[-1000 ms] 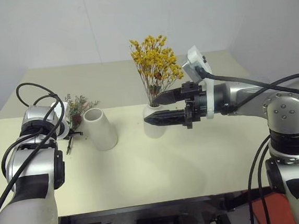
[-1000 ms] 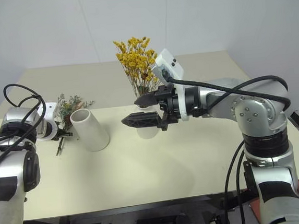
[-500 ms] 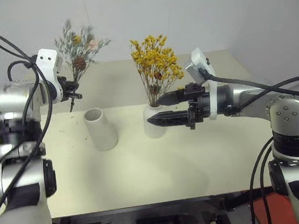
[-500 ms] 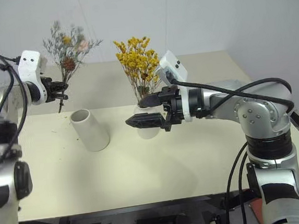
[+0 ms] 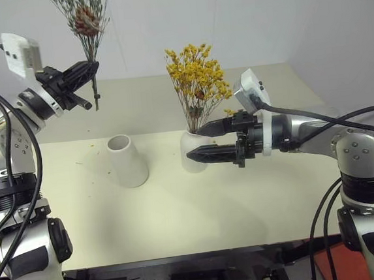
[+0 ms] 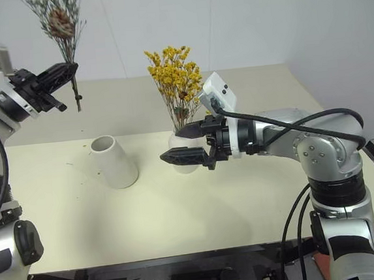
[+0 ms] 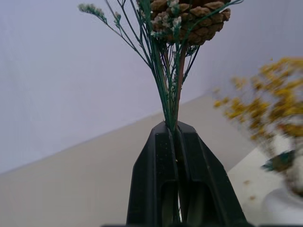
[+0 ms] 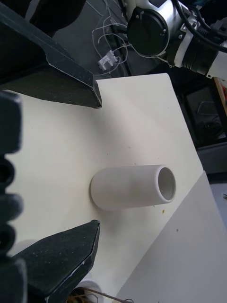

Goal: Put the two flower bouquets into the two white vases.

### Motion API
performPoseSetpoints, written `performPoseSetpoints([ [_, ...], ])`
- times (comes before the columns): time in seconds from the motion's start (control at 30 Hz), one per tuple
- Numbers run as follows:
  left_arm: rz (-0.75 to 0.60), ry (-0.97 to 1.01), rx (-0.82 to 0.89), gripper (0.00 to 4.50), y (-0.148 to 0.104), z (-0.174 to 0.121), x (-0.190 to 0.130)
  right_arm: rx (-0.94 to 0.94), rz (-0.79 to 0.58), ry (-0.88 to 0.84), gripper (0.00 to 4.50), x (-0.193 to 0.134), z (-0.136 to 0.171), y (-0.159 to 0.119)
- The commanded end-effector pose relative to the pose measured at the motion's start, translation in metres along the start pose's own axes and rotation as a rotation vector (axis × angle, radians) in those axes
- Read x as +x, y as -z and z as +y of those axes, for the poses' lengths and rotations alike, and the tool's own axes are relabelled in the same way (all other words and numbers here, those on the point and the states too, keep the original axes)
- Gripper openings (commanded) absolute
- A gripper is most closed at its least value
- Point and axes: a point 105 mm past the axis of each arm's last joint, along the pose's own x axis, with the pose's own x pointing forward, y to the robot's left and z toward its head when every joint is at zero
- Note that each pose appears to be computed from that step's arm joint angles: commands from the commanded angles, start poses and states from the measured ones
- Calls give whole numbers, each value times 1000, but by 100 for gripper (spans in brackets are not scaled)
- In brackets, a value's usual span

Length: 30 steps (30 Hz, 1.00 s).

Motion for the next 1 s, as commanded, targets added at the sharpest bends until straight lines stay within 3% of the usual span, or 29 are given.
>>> performPoseSetpoints([
  [0.03, -108, 169, -19, 2, -30, -24, -10, -55, -54, 15, 450, -6, 3, -11],
  [0.43, 16, 160, -99, 2, 10, -15, -24, -42, -63, 13, 450, -4, 6, -8],
  [0.67, 39, 207, -82, 2, 37, -25, -38, -37, -64, 17, 450, -4, 6, -6],
  [1.0, 10, 179, -74, 2, 49, -23, -35, -38, -66, 17, 450, -3, 6, -7],
])
